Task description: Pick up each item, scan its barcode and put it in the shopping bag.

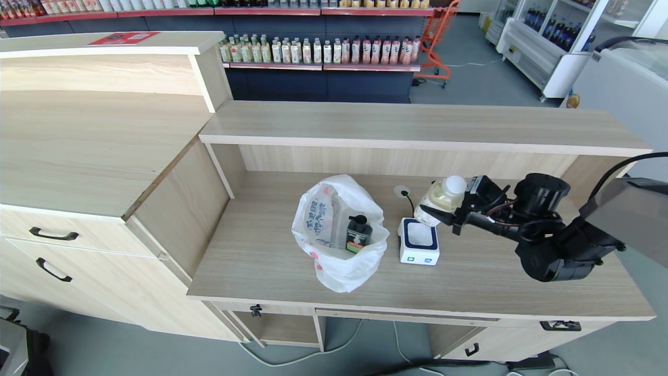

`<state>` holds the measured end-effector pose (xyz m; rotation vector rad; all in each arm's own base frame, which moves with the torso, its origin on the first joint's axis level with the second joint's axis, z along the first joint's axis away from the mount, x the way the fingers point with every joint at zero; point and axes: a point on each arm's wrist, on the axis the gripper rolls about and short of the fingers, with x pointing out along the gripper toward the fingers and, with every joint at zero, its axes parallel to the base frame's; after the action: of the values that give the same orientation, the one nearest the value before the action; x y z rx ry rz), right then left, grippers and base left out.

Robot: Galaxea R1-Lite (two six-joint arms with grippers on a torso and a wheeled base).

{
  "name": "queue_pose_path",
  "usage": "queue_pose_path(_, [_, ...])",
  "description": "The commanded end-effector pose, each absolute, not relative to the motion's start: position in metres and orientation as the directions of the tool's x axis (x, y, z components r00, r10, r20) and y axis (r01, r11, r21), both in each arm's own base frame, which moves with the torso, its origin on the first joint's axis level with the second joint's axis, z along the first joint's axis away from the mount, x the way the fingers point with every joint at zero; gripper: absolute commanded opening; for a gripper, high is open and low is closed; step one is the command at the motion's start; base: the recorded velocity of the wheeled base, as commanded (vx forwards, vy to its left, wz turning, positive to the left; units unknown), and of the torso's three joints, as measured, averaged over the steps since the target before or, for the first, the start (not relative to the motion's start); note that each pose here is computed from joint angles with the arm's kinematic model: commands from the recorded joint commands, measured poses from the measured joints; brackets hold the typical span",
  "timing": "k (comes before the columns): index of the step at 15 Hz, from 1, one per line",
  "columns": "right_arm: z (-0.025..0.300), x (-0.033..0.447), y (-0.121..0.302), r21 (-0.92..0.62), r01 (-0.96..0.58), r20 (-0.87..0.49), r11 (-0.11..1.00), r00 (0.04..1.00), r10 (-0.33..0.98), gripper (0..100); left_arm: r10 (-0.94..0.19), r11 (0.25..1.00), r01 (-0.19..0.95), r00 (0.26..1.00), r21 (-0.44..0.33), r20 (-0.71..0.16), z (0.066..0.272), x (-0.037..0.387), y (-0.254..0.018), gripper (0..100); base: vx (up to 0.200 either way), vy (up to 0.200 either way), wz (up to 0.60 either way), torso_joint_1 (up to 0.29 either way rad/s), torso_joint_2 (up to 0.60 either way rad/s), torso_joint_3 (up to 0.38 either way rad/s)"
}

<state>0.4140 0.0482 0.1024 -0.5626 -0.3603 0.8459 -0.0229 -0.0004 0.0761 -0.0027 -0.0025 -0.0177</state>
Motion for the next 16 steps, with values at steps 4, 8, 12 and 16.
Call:
queue_pose_path(4, [0.120,0.376,0.034,-0.379,-0.614,0.128,0.692,0.706,0.697,0,-0.018,1.000,0.018,1.000,-0.003,0.003,0.076,-0.023,0.000,100,0.000,0.000,0.00,0.000,0.00,0.000])
queue_pose_path(8, [0.118,0.377,0.023,-0.377,-0.596,0.129,0.709,0.725,0.677,0,-0.017,1.000,0.017,1.000,-0.003,0.003,0.076,-0.023,0.000,100,0.000,0.000,0.00,0.000,0.00,0.000])
queue_pose_path(12, [0.118,0.372,0.019,-0.356,-0.598,0.121,0.718,0.732,0.670,0,-0.018,1.000,0.018,1.000,-0.001,0.003,0.076,-0.023,0.000,100,0.000,0.000,0.00,0.000,0.00,0.000])
queue_pose_path(16, [0.124,0.368,0.020,-0.337,-0.604,0.129,0.722,0.730,0.671,0,-0.018,1.000,0.018,1.000,0.000,0.003,0.076,-0.023,0.000,100,0.100,0.000,0.00,0.002,0.00,0.000])
